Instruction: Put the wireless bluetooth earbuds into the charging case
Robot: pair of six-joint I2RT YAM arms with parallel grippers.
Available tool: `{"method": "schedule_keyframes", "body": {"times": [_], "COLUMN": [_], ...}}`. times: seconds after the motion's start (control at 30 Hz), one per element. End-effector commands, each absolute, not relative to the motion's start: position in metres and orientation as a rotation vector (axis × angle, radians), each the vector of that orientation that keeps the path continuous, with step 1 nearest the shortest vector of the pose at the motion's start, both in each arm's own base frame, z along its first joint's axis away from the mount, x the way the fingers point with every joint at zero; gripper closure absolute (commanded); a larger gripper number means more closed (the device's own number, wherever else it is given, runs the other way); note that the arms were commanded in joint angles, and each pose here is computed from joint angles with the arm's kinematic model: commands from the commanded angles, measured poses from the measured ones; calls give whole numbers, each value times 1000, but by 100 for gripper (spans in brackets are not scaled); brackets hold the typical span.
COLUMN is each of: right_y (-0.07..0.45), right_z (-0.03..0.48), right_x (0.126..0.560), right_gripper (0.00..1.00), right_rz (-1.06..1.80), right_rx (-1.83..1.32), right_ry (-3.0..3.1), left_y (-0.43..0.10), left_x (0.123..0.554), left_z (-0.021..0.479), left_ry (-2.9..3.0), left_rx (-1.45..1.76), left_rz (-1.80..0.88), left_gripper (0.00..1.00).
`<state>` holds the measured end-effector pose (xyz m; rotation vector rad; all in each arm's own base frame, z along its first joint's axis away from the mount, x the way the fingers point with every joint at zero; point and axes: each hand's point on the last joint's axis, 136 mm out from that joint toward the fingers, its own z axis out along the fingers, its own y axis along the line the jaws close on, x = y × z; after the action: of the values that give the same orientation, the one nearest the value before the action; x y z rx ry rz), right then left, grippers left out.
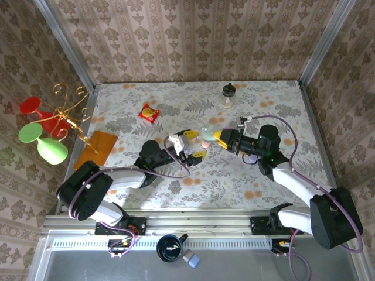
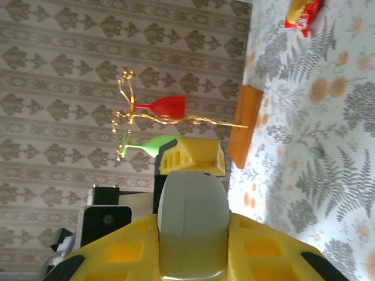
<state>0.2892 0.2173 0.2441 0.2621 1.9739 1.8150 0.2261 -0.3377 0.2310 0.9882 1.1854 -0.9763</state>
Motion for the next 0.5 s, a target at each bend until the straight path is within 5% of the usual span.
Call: {"method": "schedule_keyframes", "body": {"times": [0.0,0.47], "right_y": [216,230], "right_z": [277,311], "right_x": [284,263], "right_gripper": [87,91], "right_rz": [1920,2065], "right_rx": [253,186], "right_ry": [1867,1773], "left_y": [-338,-356], "left_x": [221,212], "left_z": [268,283], "left_ry": [1063,978], "left_rx": [956,1042], "left_rz": [-1013,-1120], "left_gripper": [22,35]}}
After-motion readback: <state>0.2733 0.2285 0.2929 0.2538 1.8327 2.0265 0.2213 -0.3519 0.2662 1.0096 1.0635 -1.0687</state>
